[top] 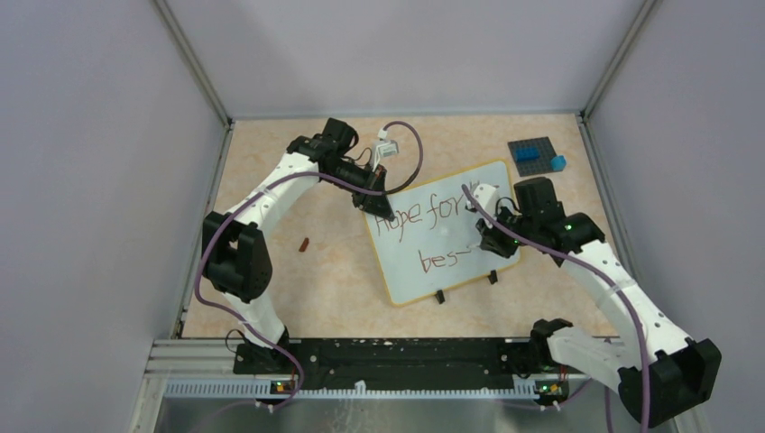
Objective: Write a sentence on the whiteboard
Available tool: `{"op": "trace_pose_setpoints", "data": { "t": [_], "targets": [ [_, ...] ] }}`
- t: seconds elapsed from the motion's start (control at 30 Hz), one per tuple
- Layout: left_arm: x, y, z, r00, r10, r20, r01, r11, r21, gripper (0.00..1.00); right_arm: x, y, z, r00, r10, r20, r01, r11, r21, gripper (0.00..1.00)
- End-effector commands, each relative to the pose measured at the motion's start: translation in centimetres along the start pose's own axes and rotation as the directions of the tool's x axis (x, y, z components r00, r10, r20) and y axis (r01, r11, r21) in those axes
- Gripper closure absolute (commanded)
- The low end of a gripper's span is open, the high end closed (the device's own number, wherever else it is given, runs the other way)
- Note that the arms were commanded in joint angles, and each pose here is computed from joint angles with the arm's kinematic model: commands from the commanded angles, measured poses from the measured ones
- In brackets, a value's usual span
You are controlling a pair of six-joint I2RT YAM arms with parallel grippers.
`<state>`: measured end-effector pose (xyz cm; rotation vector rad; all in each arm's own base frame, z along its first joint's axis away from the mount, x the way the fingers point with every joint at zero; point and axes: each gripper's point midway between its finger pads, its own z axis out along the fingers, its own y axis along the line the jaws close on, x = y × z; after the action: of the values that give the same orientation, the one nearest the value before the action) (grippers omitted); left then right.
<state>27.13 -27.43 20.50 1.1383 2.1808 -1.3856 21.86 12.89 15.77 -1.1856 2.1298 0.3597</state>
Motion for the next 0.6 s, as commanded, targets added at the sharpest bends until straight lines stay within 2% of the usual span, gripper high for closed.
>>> {"op": "trace_pose_setpoints", "data": {
  "t": [0.0, 0.33, 0.57],
  "targets": [
    [-0.4, 0.6, -0.4, 0.993, 0.114, 0.004, -0.114, 0.992, -0.052, 1.00, -3.9, 0.5, -2.1, 0.991, -0.044, 0.129, 0.048, 0.998, -0.034, 1.00],
    [-0.4, 0.7, -0.3, 0.994, 0.112, 0.002, -0.112, 0.992, -0.054, 1.00, -4.7, -0.6, -0.8, 0.991, -0.040, 0.126, 0.040, 0.999, -0.003, 1.00],
    [-0.2, 0.8, -0.3, 0.994, 0.111, -0.001, -0.111, 0.992, -0.057, 1.00, -2.7, -0.4, 0.6, 0.997, -0.032, 0.074, 0.033, 0.999, -0.013, 1.00]
  ]
}}
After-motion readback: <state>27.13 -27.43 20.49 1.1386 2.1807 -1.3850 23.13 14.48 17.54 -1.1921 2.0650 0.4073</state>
